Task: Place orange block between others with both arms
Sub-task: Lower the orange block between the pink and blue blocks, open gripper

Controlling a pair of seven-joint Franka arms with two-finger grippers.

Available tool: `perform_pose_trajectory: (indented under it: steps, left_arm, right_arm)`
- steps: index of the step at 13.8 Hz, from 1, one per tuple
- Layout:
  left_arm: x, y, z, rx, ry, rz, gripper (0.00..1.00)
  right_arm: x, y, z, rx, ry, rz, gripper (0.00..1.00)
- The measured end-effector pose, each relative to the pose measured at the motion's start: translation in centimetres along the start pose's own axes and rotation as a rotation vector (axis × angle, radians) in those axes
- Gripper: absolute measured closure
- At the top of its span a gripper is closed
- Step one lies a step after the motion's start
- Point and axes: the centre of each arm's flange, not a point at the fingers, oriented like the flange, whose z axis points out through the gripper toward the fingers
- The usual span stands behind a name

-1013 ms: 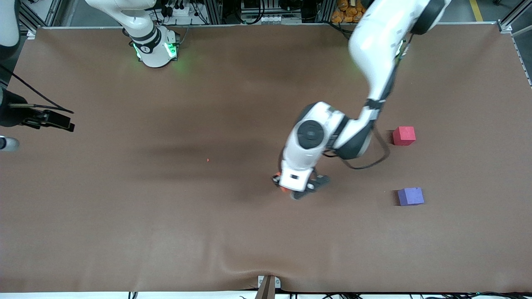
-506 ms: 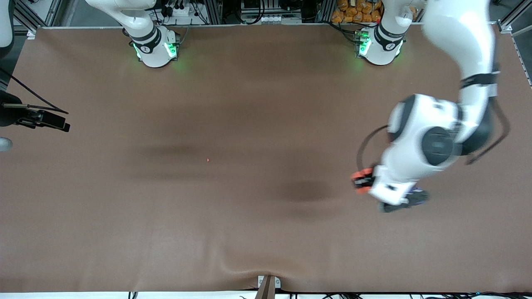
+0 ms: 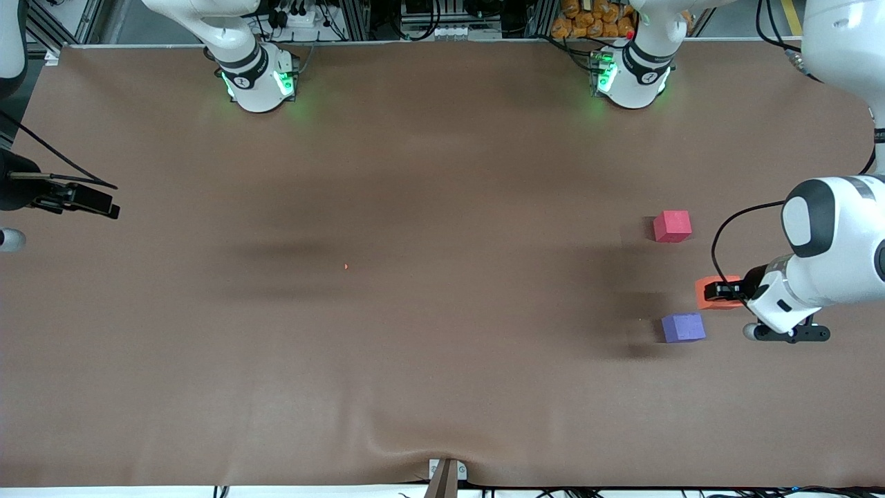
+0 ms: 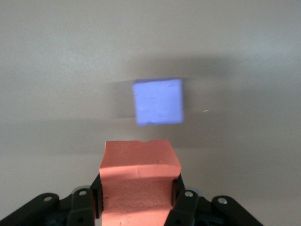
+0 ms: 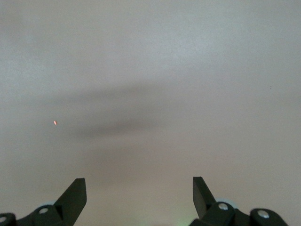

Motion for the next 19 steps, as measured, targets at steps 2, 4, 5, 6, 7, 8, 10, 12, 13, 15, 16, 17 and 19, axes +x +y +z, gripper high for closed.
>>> perform_pose_trajectory:
  steps: [2, 4, 5, 6, 7, 8, 10, 12, 13, 15, 16, 17, 19]
  left_arm:
    - [-1.3, -0.6, 3.5, -0.002, -0.004, 0.016, 0.44]
    - [-2.1, 0.2, 5.7, -0.004, 0.004, 0.026, 0.44]
    - [-2.5, 0.6, 6.5, -0.005, 0.009, 0.031, 0.44]
    - [-2.8, 0.9, 7.1, -0.006, 0.018, 0.035, 0.44]
    - [-3.1, 1.1, 7.7, -0.006, 0.028, 0.039, 0.44]
    - [-3.5, 1.4, 8.2, -0.005, 0.038, 0.041, 0.44]
    - [-4.1, 1.6, 8.9, -0.004, 0.047, 0.044, 0.44]
    - [-4.5, 1.6, 9.2, -0.004, 0.049, 0.044, 0.44]
    - [-4.6, 1.7, 9.3, -0.004, 0.050, 0.045, 0.44]
    - [-4.7, 2.2, 9.5, -0.007, 0.050, 0.053, 0.44]
    - [-4.8, 2.3, 9.6, -0.008, 0.050, 0.055, 0.44]
    - [-4.9, 2.4, 9.8, -0.008, 0.050, 0.055, 0.44]
    - [-5.2, 2.4, 10.3, -0.007, 0.057, 0.055, 0.44]
  right_arm:
    - [0.2, -0.4, 0.5, -0.002, -0.010, -0.007, 0.00]
    - [0.6, -0.6, 1.3, -0.003, -0.024, -0.009, 0.00]
    - [0.9, -0.6, 1.8, -0.004, -0.032, -0.008, 0.00]
    - [1.3, -0.6, 2.3, -0.004, -0.036, -0.008, 0.00]
    - [1.7, -0.6, 2.6, -0.004, -0.030, -0.008, 0.00]
    - [2.0, -0.7, 2.7, -0.004, -0.019, -0.009, 0.00]
    - [2.1, -0.8, 2.5, -0.004, -0.010, -0.010, 0.00]
    - [2.1, -0.8, 2.2, -0.004, -0.004, -0.010, 0.00]
    - [2.1, -0.8, 2.0, -0.003, 0.001, -0.010, 0.00]
    - [2.1, -0.8, 1.7, -0.003, 0.006, -0.011, 0.00]
    - [2.1, -0.9, 1.6, -0.003, 0.007, -0.012, 0.00]
    - [2.0, -0.9, 1.6, -0.003, 0.008, -0.012, 0.00]
    - [2.0, -1.0, 1.6, -0.003, 0.008, -0.013, 0.00]
